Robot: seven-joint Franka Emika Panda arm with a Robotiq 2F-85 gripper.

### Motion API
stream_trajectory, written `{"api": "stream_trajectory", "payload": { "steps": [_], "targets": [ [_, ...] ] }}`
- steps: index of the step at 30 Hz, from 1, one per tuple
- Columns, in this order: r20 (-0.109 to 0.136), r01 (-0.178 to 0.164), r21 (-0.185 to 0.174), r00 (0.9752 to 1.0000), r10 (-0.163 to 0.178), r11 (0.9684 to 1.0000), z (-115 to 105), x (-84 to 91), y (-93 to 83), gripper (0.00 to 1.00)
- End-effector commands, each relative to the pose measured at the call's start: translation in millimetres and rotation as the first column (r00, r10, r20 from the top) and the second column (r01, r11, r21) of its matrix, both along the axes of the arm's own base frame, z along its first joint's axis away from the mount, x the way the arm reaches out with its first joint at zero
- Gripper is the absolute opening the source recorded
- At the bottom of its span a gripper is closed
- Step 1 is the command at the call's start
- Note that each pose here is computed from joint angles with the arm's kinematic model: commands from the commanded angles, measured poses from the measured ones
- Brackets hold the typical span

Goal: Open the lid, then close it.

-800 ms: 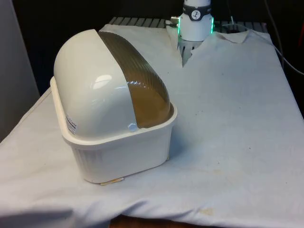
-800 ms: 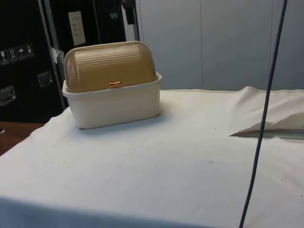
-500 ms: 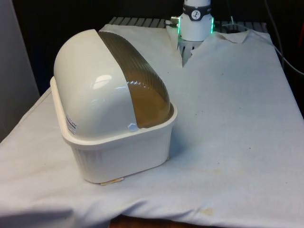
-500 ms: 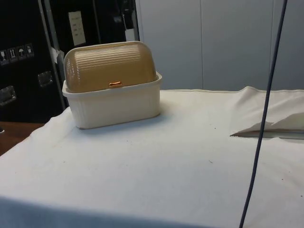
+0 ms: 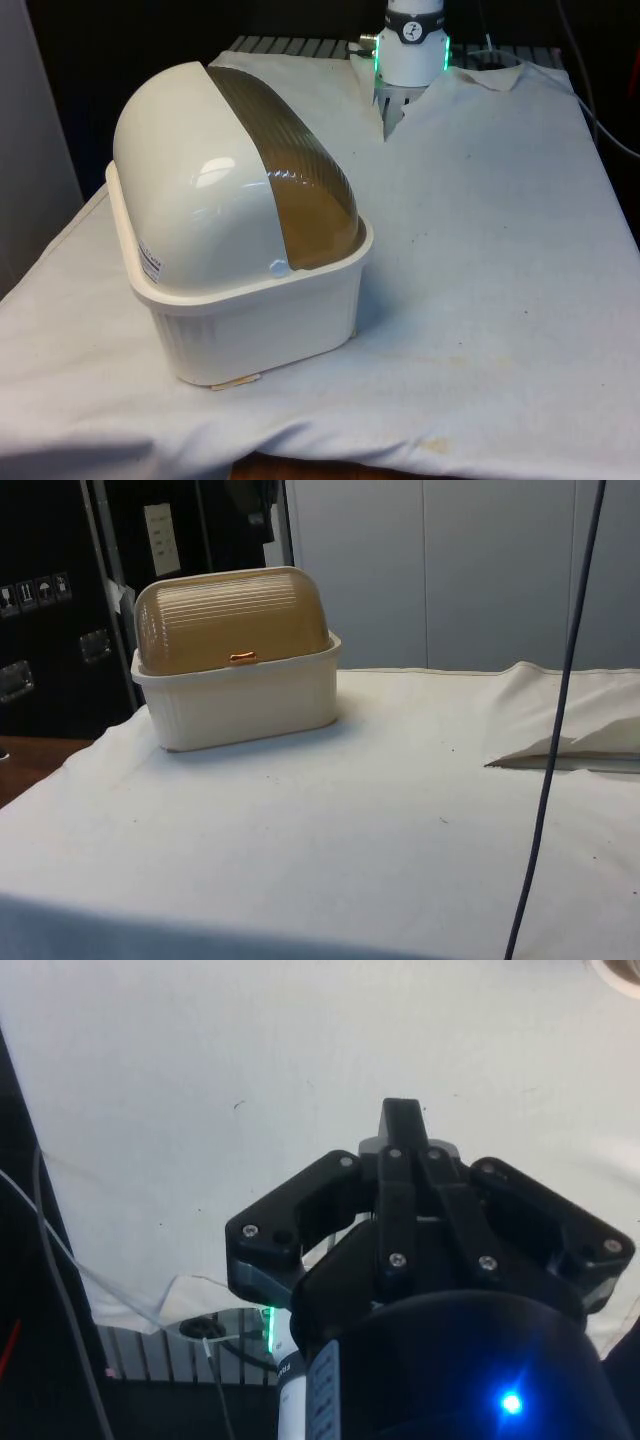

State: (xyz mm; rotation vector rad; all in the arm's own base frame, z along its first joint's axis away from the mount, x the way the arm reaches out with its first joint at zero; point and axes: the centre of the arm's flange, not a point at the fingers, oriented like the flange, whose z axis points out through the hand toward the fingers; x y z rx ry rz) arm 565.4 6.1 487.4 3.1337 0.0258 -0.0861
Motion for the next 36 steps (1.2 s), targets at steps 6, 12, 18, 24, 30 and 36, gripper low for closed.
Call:
{"api": "stream_trajectory", "payload": {
  "steps": [6,12,18,24,30,36],
  "targets": [
    [0.054,-0.014,-0.001,0.9984,0.014,0.9999,3,-6.4,5.0,0.00],
    [0.090,-0.043,0.000,0.9950,0.043,0.9991,2,-4.2,5.8,0.00],
    [0.132,-0.080,-0.004,0.9880,0.080,0.9968,-5,-1.6,5.8,0.00],
    [0.157,-0.111,-0.013,0.9813,0.111,0.9938,-12,-0.1,5.7,0.00],
    [0.168,-0.140,-0.015,0.9757,0.140,0.9900,-21,0.6,5.4,0.00],
    [0.203,-0.199,-0.035,0.9581,0.202,0.9794,-36,3.8,8.2,0.00]
  ]
}}
